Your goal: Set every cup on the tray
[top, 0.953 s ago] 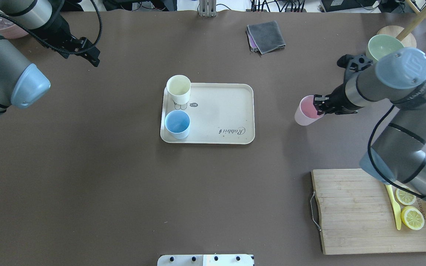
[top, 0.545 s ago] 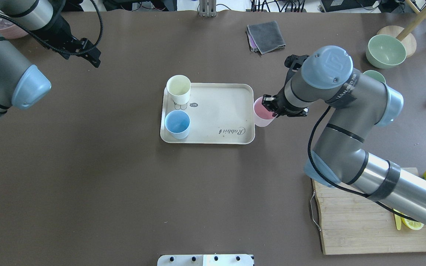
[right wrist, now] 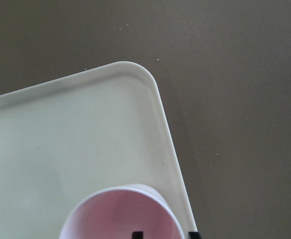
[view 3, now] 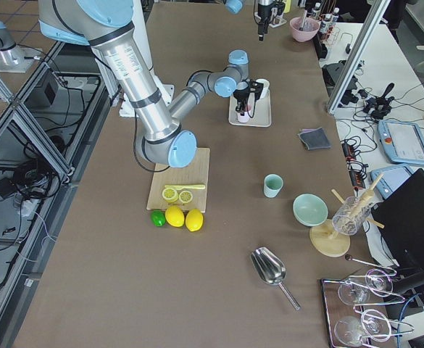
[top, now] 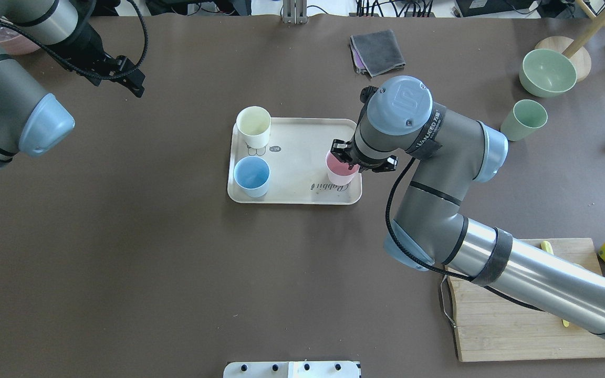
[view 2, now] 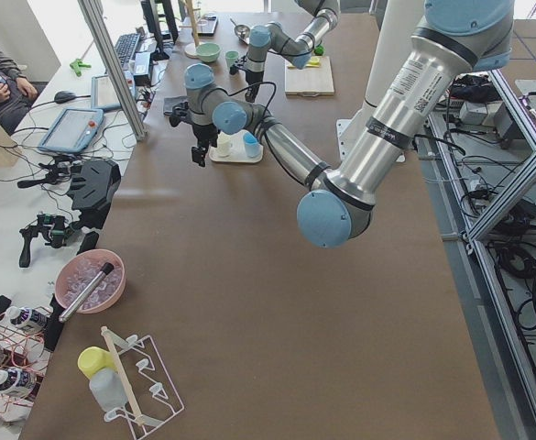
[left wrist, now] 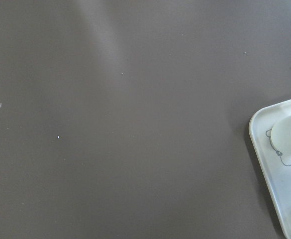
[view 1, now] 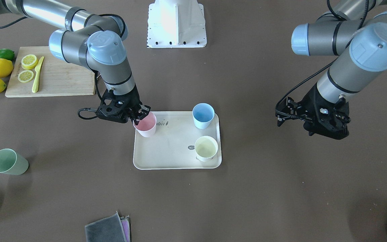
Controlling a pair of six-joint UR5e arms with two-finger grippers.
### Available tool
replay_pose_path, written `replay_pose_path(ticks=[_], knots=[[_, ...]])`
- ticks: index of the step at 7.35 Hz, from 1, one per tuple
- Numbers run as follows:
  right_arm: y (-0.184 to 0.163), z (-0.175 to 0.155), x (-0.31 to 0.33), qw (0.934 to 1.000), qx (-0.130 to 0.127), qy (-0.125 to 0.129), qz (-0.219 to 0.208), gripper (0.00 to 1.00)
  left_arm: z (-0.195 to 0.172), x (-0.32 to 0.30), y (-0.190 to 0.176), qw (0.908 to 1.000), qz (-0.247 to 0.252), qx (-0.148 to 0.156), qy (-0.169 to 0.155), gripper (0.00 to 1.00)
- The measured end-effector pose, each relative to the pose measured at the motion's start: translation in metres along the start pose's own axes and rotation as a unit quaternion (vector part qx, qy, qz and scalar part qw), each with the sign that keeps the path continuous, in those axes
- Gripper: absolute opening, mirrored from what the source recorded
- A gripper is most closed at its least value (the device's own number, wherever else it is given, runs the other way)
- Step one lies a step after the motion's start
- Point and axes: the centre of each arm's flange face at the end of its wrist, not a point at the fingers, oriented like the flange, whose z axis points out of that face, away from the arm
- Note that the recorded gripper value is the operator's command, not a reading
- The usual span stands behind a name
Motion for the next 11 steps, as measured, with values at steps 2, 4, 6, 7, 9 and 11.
replay_pose_path(ticks=[2, 4, 6, 7, 9, 11], knots=[[-0.016, -0.019, 0.003, 0.9999, 0.01, -0.011, 0.003, 1.0, 0.003, 0.003, 0.001, 1.0, 0.002, -0.002, 0.001, 0.99], [-0.095, -0.047, 0.054, 0.9998, 0.008, -0.009, -0.016, 1.0, 0.006, 0.004, 0.004, 1.0, 0.008, -0.001, 0.004, 0.99], [-0.203, -0.065, 0.156, 0.9948, -0.018, 0.008, -0.1, 1.0, 0.013, 0.0, 0.01, 0.9999, 0.012, 0.001, 0.009, 0.99], [-0.248, -0.062, 0.214, 0.9879, -0.03, 0.022, -0.15, 1.0, 0.015, 0.0, 0.012, 0.9999, 0.012, 0.0, 0.01, 0.99], [-0.281, -0.047, 0.316, 0.977, -0.054, 0.036, -0.203, 1.0, 0.017, 0.001, 0.013, 0.9999, 0.012, -0.001, 0.011, 0.99], [-0.276, -0.031, 0.356, 0.9747, -0.059, 0.034, -0.213, 1.0, 0.018, 0.001, 0.014, 0.9999, 0.012, -0.002, 0.011, 0.99]])
